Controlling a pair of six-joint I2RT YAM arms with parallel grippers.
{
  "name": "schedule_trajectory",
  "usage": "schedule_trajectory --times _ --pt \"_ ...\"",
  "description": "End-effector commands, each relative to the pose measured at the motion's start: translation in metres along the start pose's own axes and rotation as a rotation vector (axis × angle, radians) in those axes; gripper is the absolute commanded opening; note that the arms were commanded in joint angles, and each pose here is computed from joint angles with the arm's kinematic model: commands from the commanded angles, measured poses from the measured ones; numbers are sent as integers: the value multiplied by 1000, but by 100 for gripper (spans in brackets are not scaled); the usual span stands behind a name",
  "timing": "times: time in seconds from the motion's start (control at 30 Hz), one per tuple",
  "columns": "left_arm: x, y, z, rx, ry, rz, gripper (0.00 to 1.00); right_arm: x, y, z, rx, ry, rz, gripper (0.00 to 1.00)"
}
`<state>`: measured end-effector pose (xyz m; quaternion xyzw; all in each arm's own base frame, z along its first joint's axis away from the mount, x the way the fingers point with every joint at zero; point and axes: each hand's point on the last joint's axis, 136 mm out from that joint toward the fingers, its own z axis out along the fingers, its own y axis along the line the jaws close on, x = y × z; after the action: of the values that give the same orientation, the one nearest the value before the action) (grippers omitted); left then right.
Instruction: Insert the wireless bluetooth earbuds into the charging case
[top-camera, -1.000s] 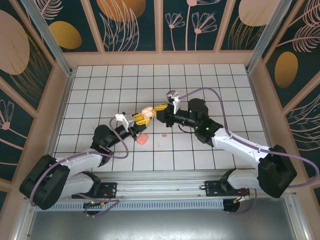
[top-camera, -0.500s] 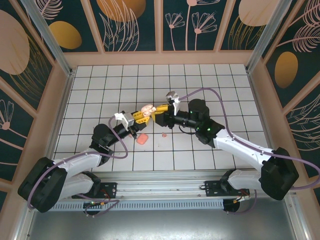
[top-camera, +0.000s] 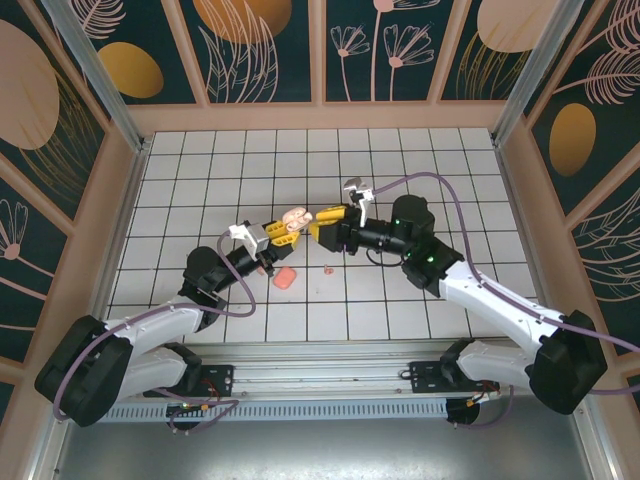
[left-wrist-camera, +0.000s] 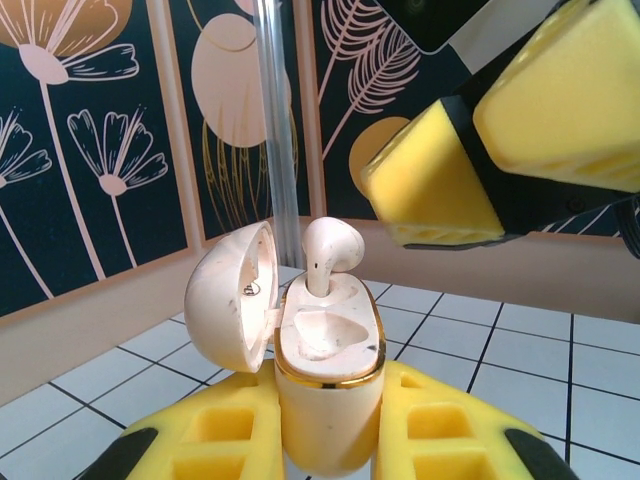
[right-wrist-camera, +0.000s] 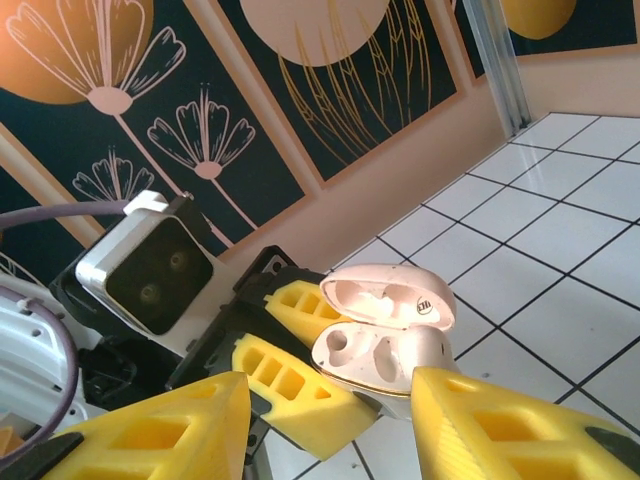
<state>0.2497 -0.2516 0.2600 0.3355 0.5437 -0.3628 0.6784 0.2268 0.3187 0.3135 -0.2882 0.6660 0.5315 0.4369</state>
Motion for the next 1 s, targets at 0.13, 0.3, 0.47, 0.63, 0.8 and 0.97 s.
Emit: schedule_trajectory --times 0.13,0.3,0.47,0.63,0.8,0.97 --pt "-18 -1 0 4 -44 39 11 -21 1 3 -70 -7 90 43" --pt "-16 0 2 5 -35 40 11 -17 3 10 -122 25 123 37" --pt "-14 0 1 2 -30 39 11 -12 3 12 -144 42 133 31" --pt "-14 1 1 -5 -28 42 11 -9 7 13 -170 55 132 27" --pt "-14 2 2 -7 -26 42 11 -8 14 15 -194 65 111 26" --pt "-14 1 2 -6 -25 37 11 -4 18 19 -201 91 99 24"
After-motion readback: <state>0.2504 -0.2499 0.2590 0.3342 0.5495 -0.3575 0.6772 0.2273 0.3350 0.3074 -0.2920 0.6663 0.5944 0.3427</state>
